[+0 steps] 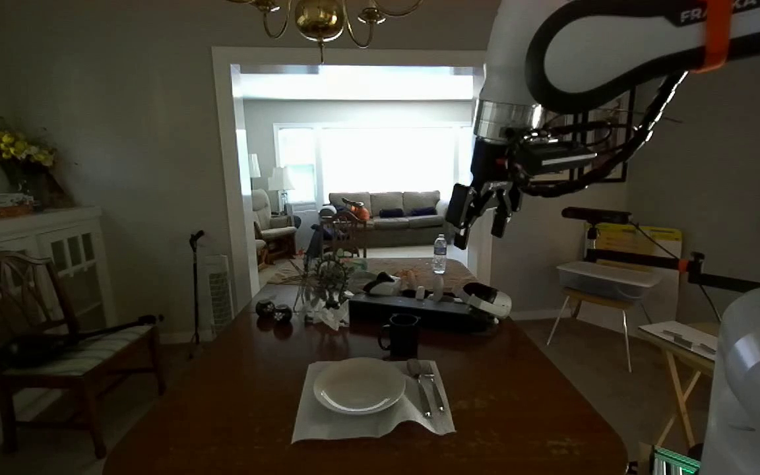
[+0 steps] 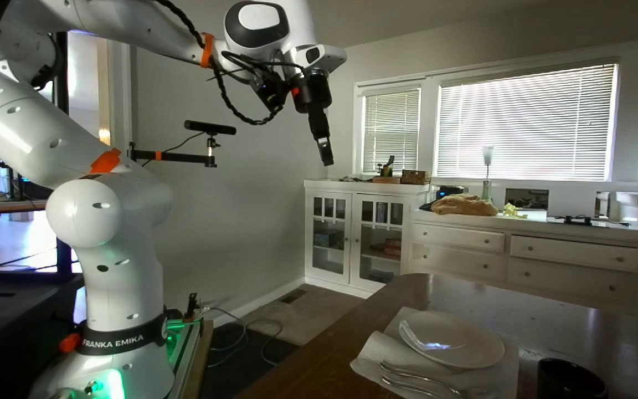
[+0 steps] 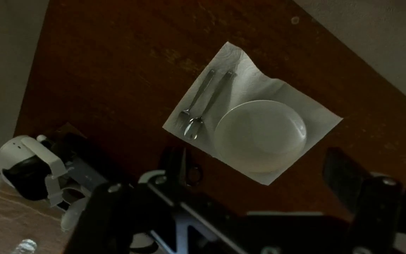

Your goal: Put the silver fork on the plate.

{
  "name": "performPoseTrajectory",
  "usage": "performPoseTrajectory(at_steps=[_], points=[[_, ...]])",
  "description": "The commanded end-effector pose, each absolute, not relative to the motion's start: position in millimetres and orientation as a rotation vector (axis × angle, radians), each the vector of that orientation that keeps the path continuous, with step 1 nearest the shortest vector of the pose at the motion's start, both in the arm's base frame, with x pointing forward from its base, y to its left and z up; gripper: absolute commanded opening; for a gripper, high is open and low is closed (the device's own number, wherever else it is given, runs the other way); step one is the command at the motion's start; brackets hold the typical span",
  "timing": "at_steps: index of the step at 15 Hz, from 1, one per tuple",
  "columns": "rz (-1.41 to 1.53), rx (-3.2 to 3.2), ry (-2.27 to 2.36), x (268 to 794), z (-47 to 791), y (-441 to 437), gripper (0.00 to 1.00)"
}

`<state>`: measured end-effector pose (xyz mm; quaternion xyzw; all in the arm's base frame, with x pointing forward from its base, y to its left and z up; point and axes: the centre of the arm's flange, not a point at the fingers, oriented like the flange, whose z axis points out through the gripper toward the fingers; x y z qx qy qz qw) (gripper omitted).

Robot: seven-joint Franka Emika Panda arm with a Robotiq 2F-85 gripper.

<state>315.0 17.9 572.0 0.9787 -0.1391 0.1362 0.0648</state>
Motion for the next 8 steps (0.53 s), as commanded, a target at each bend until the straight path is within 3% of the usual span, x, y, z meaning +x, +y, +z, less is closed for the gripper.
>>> performPoseTrajectory(at_steps=[1, 8], points=[[0.364, 2.949, -0.720, 334.3, 540.2, -34.2, 1.00], [0.259, 2.802, -1.211, 361.4, 438.5, -105.9, 1.00]])
